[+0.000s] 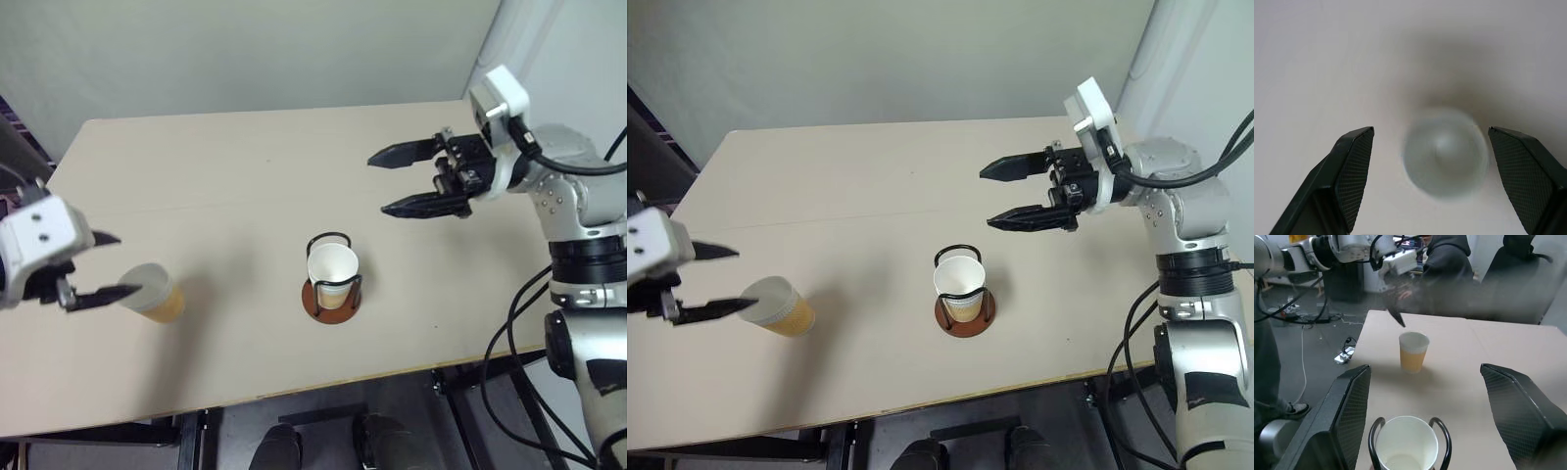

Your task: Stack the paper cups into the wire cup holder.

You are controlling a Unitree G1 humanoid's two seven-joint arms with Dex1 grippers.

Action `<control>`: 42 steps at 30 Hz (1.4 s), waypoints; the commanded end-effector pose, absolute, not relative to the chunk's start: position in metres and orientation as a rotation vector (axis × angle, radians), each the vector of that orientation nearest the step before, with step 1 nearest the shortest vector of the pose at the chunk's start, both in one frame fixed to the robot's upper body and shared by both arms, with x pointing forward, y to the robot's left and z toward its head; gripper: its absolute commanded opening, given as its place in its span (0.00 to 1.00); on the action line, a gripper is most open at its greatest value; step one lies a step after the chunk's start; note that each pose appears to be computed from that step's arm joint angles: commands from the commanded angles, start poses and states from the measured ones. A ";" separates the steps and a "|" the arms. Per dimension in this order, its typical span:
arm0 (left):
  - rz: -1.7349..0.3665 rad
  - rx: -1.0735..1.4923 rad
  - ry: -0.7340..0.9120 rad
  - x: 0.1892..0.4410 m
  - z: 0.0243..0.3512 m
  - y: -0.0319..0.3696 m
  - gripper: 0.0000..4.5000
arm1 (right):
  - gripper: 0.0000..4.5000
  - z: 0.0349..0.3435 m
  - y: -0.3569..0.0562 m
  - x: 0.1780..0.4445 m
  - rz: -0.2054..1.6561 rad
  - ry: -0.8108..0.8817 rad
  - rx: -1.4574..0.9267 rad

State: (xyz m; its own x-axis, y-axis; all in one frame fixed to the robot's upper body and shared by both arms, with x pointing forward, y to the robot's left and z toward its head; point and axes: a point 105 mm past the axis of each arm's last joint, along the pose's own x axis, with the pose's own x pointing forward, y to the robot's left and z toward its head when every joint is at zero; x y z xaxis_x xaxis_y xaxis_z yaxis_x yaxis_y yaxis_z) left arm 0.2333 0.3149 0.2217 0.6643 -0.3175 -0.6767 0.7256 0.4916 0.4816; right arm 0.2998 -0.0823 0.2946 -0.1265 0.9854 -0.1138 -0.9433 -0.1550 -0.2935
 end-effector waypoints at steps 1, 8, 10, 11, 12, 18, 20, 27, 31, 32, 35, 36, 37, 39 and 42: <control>-0.653 0.872 0.573 0.231 0.225 0.321 0.89 | 0.82 0.305 -0.079 0.286 1.737 -0.224 -0.336; -0.720 0.880 0.678 0.231 0.191 0.316 0.89 | 0.82 0.300 -0.078 0.288 1.710 -0.205 -0.347; -0.709 0.886 0.701 0.233 0.186 0.319 0.89 | 0.82 0.299 -0.079 0.289 1.703 -0.202 -0.354; -0.705 0.887 0.709 0.233 0.184 0.319 0.89 | 0.82 0.299 -0.079 0.289 1.700 -0.201 -0.356; -0.707 0.883 0.710 0.235 0.182 0.318 0.89 | 0.82 0.299 -0.079 0.289 1.697 -0.200 -0.358; -0.731 0.875 0.691 0.241 0.182 0.311 0.53 | 0.82 0.297 -0.081 0.291 1.676 -0.192 -0.374; -0.730 0.876 0.684 0.242 0.184 0.310 0.39 | 0.82 0.296 -0.082 0.291 1.673 -0.189 -0.377; -0.837 0.842 0.547 0.241 0.208 0.285 0.01 | 0.82 0.294 -0.085 0.294 1.657 -0.184 -0.390; -0.964 0.794 0.330 0.238 0.242 0.250 0.01 | 0.82 0.295 -0.090 0.294 1.642 -0.183 -0.402; -1.000 0.778 0.260 0.238 0.254 0.240 0.01 | 0.82 0.295 -0.092 0.293 1.637 -0.177 -0.407; -1.111 0.747 0.062 0.236 0.287 0.209 0.01 | 0.82 0.286 -0.106 0.290 1.623 -0.122 -0.471; -1.138 0.738 0.019 0.236 0.294 0.202 0.01 | 0.82 0.284 -0.111 0.289 1.618 -0.104 -0.489; -1.162 0.731 -0.016 0.236 0.299 0.197 0.01 | 0.82 0.282 -0.115 0.289 1.607 -0.091 -0.500; -1.223 0.727 -0.086 0.238 0.310 0.184 0.01 | 0.82 0.279 -0.129 0.291 1.562 -0.053 -0.525; -1.360 0.716 -0.172 0.238 0.321 0.161 0.01 | 0.82 0.273 -0.160 0.295 1.446 0.016 -0.580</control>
